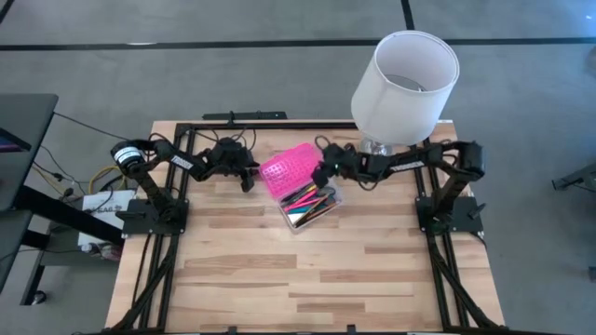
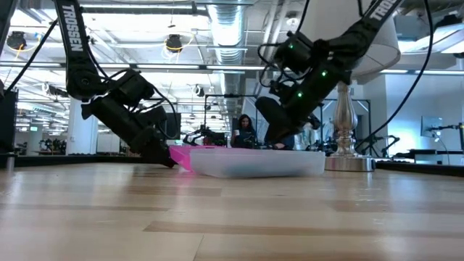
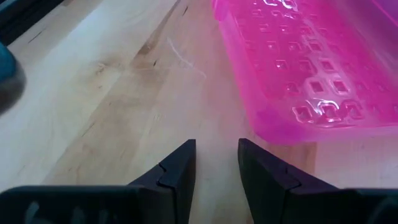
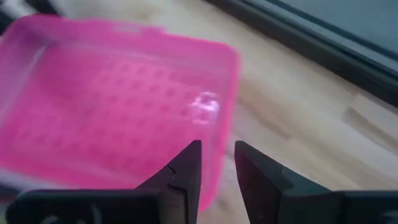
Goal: Pick & place school supplies into a supply box
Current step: Close the pink supply box
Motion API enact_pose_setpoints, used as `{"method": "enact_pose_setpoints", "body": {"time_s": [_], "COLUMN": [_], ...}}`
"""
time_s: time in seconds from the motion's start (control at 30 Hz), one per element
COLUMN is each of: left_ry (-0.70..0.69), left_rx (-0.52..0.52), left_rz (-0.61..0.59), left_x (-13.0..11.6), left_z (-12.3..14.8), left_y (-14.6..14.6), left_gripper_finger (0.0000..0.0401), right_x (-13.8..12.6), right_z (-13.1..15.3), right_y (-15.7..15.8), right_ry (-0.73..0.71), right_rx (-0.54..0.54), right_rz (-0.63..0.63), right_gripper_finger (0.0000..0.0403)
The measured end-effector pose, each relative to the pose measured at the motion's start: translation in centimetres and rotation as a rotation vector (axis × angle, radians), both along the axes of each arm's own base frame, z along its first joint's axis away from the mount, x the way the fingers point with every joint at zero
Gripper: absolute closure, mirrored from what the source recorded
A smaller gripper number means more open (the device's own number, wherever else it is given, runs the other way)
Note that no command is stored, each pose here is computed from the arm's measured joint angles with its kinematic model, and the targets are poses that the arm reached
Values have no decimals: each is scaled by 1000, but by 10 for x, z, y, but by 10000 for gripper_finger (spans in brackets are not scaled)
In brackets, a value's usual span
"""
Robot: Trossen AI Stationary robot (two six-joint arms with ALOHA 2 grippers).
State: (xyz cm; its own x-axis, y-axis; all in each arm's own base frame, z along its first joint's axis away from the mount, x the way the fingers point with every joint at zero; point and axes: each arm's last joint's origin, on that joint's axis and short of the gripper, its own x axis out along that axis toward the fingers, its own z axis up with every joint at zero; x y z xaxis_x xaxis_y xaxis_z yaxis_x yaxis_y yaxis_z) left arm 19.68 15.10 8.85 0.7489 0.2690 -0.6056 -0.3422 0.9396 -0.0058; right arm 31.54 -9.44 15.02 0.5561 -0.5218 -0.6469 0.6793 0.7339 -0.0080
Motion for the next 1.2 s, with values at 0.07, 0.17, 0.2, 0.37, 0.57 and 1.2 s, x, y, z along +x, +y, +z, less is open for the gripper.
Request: {"method": "enact_pose_setpoints", "body": {"time_s": [0.07,0.17,0.2,0.37,0.57,1.2], "left_ry": [0,-4,-6,-11,-15,28], "left_rx": [-6,-19,-24,-44,-63,-83], "left_rz": [-3,-5,-6,-14,-26,-114], "left_x": [1,3,3,6,10,19], "left_z": [0,0,0,0,0,-3], "left_y": [-1,-4,-4,-9,-14,-35], "left_gripper_finger": [287,287,287,287,287,287], "right_x": [-3,-8,-9,-13,-13,11], "right_z": [0,-1,-2,-4,-4,-52], "right_y": [-11,-25,-29,-38,-38,-36], "right_ry": [-12,-18,-21,-22,-19,123], "right_rx": [22,34,38,48,45,62], "right_rz": [-34,-81,-95,-132,-125,-36], "right_gripper_finger": [312,312,312,318,340,372]}}
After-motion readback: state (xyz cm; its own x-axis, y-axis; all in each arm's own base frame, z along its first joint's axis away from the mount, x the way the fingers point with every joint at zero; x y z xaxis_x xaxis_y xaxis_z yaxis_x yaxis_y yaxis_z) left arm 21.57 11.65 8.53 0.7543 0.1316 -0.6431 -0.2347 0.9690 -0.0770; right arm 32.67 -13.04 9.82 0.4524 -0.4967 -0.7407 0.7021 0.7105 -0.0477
